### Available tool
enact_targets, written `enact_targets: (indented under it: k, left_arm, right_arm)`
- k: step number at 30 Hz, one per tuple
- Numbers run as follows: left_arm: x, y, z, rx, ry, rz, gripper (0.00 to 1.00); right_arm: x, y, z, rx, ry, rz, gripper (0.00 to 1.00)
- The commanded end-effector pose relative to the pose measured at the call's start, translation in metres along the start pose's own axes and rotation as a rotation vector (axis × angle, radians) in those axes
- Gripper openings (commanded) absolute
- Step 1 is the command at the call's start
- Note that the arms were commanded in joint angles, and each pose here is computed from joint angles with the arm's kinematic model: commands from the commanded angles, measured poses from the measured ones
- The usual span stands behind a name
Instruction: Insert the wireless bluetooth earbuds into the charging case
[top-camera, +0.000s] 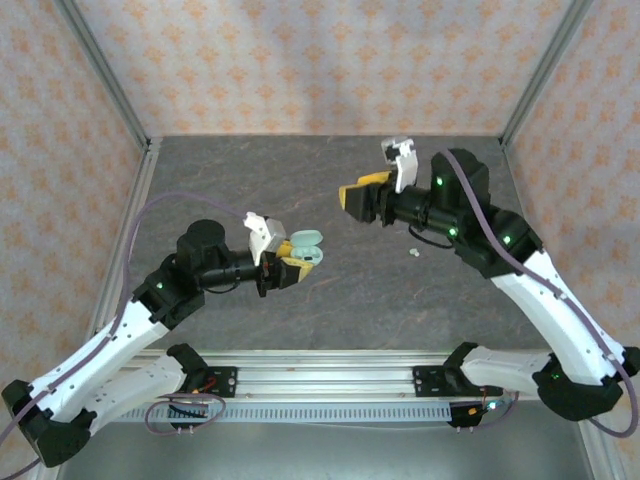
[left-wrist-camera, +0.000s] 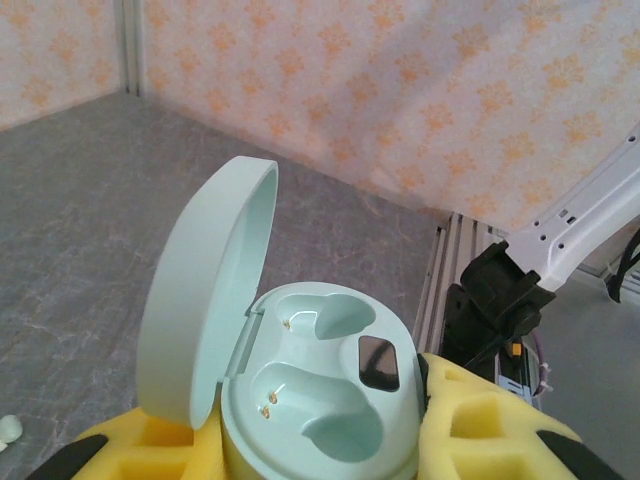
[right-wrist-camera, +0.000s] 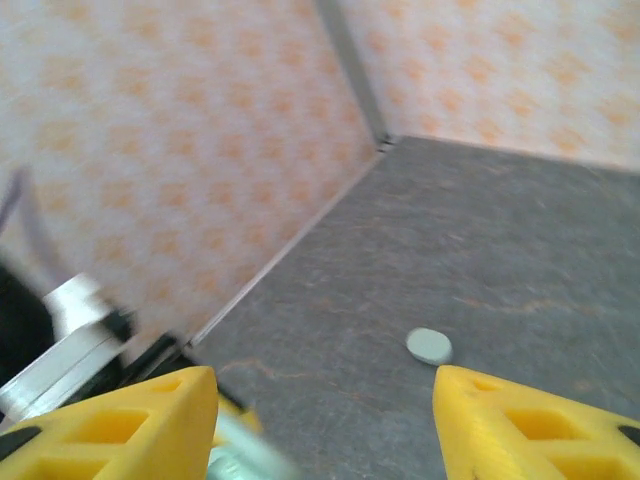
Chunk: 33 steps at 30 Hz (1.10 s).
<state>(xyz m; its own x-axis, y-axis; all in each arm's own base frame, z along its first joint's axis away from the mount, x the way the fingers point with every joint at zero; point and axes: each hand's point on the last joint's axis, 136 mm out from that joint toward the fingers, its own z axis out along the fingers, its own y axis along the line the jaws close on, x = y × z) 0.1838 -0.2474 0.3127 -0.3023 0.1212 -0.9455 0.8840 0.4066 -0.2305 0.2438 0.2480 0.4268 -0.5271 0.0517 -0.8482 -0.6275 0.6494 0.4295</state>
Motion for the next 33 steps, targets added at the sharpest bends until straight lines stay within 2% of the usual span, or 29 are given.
enact_targets:
  k: [1,5,10,18,25,33]
  left_arm:
    - [0.008,0.003,-0.006,-0.037,0.011,0.001,0.16]
    - [0.011,0.003,-0.013,-0.06,0.008,0.006,0.16]
    - [0.018,0.005,-0.024,-0.102,0.049,0.024,0.16]
    - [0.019,0.0,-0.034,-0.108,0.069,0.034,0.16]
    - [0.024,0.001,-0.036,-0.119,0.044,0.016,0.16]
    - [0.028,0.003,-0.038,-0.132,0.029,0.02,0.16]
  right_arm:
    - [0.035,-0.062,0.013,0.245,0.141,0.239,0.59]
    - [0.061,-0.107,0.035,0.356,0.201,0.389,0.55]
    - [0.111,-0.143,0.082,0.433,0.323,0.53,0.44]
    - [0.197,-0.186,0.16,0.512,0.446,0.747,0.39]
    - [0.229,-0.189,0.206,0.524,0.471,0.772,0.32]
    - [0.243,-0.199,0.231,0.544,0.467,0.799,0.35]
